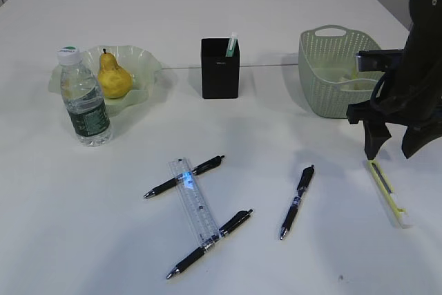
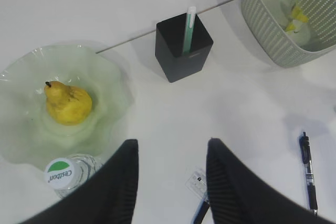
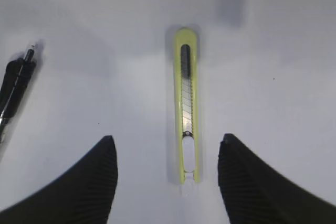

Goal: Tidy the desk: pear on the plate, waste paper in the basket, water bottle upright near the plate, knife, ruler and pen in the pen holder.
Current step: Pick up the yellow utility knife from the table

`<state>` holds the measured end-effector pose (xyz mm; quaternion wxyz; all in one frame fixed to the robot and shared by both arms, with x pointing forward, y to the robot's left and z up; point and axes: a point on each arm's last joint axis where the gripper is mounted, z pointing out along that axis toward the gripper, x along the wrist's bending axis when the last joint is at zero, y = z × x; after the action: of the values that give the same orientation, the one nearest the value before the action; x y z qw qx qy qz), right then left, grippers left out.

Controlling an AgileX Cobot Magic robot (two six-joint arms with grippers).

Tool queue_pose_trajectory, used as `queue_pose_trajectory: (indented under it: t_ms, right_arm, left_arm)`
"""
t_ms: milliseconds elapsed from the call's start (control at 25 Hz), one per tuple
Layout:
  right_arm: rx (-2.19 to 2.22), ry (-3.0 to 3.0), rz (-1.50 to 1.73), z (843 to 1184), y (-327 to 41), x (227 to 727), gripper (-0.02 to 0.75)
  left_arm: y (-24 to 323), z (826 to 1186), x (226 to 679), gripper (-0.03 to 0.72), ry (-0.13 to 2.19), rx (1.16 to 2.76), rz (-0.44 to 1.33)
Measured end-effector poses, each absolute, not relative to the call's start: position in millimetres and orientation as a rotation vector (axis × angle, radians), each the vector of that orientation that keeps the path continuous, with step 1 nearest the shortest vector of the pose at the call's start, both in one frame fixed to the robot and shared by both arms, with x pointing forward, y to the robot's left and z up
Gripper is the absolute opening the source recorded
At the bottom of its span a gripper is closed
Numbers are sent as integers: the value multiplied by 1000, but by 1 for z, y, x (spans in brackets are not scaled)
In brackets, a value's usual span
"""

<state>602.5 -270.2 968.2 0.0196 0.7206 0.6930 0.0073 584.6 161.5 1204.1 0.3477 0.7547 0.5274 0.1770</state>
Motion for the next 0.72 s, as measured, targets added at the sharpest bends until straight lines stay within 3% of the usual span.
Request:
queue_pose_trajectory:
  t_ms: [720]
  right_arm:
    - [2258, 2170, -36, 968, -271, 598, 478]
  left_arm:
    - [162, 1203, 583, 296, 1378, 1974, 447]
